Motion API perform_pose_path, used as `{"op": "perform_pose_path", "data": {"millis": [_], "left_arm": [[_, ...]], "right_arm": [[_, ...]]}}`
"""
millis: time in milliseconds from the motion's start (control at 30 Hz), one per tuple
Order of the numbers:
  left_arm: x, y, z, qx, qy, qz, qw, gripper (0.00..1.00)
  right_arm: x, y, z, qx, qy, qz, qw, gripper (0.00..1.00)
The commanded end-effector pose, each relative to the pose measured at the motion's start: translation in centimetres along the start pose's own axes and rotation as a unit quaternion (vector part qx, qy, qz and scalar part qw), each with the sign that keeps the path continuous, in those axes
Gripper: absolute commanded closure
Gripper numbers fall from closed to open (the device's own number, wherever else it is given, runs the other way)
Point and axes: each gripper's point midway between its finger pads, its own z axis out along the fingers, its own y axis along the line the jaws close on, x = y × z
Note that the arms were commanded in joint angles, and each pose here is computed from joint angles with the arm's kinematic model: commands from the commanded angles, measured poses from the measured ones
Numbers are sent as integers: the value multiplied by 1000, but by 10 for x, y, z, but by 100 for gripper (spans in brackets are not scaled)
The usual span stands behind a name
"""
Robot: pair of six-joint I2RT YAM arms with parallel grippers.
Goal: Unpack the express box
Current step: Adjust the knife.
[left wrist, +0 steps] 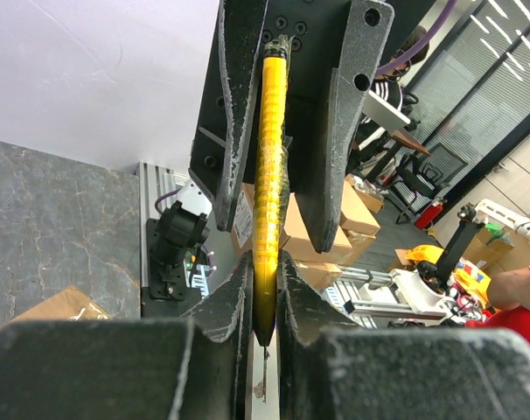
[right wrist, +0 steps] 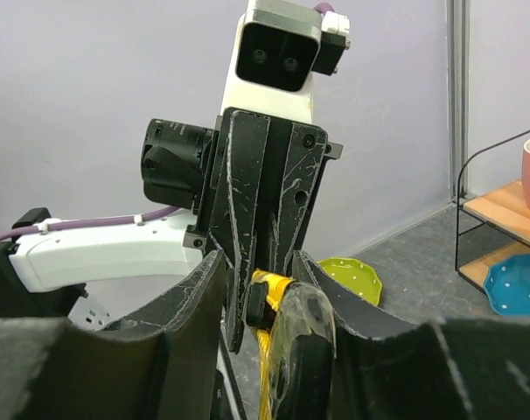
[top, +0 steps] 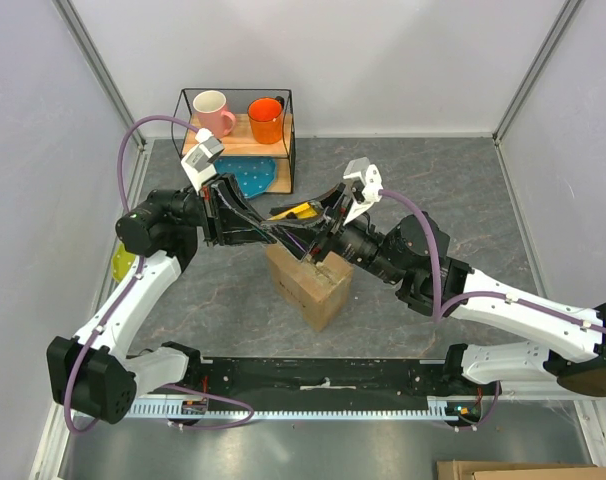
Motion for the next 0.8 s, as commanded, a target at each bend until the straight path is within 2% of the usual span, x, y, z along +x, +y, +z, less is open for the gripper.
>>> {"op": "perform_pose_path", "data": {"millis": [0,33,67,133,167,233,500,533,600,633,667,700,733,767], "left_arm": [[3,-16,0,14,4,39,999,98],[3,-17,0,14,5,41,999,98],[3,-17,0,14,5,41,999,98],[3,-15,0,13,5,37,999,98],[3,-14,0,13,4,38,999,98],[2,-14,0,11,4,36,999,98],[4,-6,-1,0,13,34,999,97],[5,0,-1,-6,19,13,1000,84],[4,2,-1,-12,29,28,999,68],[6,4,-2,-15,39,31,999,37],[11,20,-4,-31,50,17,998,20],[4,17,-3,-33,59,39,997,6],[3,23,-5,-41,65,56,995,1],[24,49,-14,-82,79,39,993,1]], "right_arm": [[-24,9,-2,-16,-30,7,999,58],[-24,9,-3,-18,-32,8,999,62],[-26,9,-4,-18,-36,8,999,75],[-24,7,-5,-16,-35,11,999,87],[-23,7,-5,-15,-34,13,999,97],[-21,6,-5,-14,-29,13,999,100],[-18,6,-12,-15,-20,12,1000,100],[-17,4,-14,-10,-19,12,1000,100],[-20,1,-18,0,-22,11,1000,100],[-17,-4,-21,12,-15,9,1000,100],[-22,-12,-25,37,-21,9,999,100],[-21,-17,-28,52,-18,9,998,100],[-14,-27,-33,77,-4,8,997,100],[-15,-41,-42,118,-9,11,993,100]]}}
